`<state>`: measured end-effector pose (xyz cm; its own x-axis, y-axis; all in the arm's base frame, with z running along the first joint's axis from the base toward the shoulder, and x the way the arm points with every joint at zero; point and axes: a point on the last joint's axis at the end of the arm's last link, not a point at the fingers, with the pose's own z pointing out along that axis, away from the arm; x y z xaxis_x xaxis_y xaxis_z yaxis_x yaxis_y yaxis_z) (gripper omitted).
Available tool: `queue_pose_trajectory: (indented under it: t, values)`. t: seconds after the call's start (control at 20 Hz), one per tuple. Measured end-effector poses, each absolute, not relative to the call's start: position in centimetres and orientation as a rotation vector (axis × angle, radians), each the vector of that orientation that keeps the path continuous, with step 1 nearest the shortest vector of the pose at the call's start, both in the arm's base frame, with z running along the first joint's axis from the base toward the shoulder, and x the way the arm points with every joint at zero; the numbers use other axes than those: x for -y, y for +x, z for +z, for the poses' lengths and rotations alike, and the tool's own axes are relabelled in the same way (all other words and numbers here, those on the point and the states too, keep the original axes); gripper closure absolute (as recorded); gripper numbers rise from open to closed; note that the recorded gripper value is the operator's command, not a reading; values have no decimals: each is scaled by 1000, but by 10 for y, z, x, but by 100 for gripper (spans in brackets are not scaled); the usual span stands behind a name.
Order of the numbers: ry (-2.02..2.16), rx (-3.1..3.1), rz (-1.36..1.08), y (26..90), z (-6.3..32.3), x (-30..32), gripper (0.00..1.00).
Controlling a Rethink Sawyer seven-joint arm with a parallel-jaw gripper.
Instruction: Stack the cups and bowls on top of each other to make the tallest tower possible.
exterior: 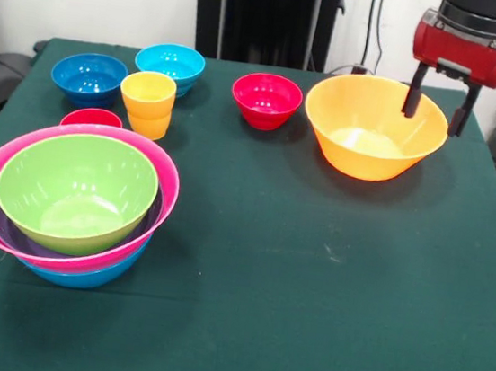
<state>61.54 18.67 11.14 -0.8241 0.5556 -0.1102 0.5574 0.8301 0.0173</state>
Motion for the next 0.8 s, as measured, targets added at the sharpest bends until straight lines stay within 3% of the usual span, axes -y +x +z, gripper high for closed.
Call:
queue_pose_trajectory:
  t: [0.8]
  values:
    - [946, -2885, -3, 616, 111, -188, 0]
